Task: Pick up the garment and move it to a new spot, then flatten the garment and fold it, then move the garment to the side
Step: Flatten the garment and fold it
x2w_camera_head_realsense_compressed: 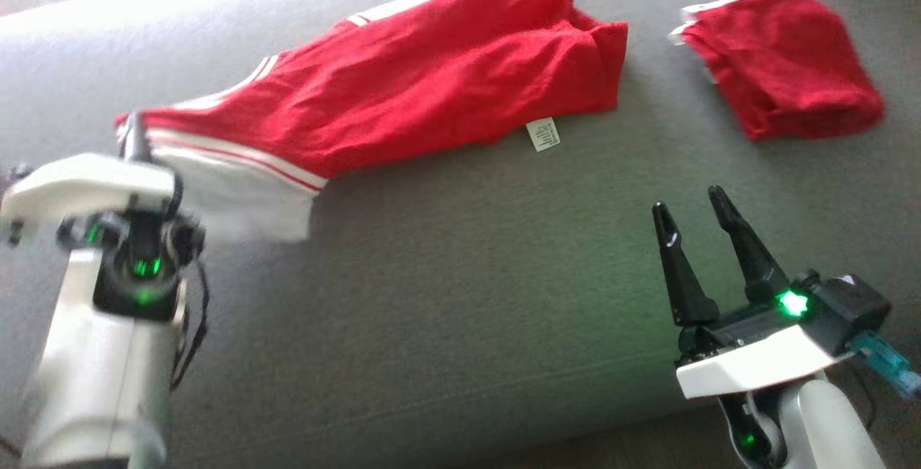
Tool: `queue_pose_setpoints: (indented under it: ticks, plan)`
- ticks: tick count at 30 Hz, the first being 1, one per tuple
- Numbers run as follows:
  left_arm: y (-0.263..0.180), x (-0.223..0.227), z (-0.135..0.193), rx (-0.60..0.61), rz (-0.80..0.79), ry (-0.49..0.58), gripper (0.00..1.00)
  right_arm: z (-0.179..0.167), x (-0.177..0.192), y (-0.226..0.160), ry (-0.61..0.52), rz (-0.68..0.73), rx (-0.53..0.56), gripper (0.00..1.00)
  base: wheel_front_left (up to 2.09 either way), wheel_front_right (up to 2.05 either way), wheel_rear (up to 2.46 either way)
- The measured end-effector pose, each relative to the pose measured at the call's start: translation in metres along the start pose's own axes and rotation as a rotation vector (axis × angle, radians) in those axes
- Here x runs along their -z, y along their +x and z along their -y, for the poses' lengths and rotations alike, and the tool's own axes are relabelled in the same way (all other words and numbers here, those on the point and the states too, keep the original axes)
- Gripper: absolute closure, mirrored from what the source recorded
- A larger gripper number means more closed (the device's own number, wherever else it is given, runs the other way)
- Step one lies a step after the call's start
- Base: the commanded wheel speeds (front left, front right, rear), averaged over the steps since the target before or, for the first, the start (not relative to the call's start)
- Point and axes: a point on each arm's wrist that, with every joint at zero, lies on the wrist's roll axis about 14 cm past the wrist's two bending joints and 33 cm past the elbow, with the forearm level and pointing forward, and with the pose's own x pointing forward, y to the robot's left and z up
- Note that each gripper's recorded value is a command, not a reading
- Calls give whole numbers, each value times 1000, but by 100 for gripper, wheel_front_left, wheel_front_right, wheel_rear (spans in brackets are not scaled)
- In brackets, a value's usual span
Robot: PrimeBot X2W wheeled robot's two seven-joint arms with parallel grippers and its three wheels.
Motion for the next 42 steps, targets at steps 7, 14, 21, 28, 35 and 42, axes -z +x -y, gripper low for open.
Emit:
queue_pose_setpoints:
  ticks: [7,14,21,28,35,42]
  plan:
    - [-21,-29,-52,-35,110,42,100,-28,24,18,-18,-58,-96,0,0,0,0]
    - [-26,-35,-77,-52,154,123,0,-48,58,42,-67,-137,-173,0,0,0,0]
    - [-33,-41,-73,-12,196,318,0,-40,89,66,-99,-224,-159,0,0,0,0]
    - [-58,-41,-42,78,286,439,0,-37,109,96,-150,-298,-151,0,0,0,0]
    - [-84,-15,-56,60,241,476,0,-47,120,131,-176,-340,-161,0,0,0,0]
    - [-90,-15,-61,58,240,502,0,-58,143,145,-159,-419,-171,64,0,0,0]
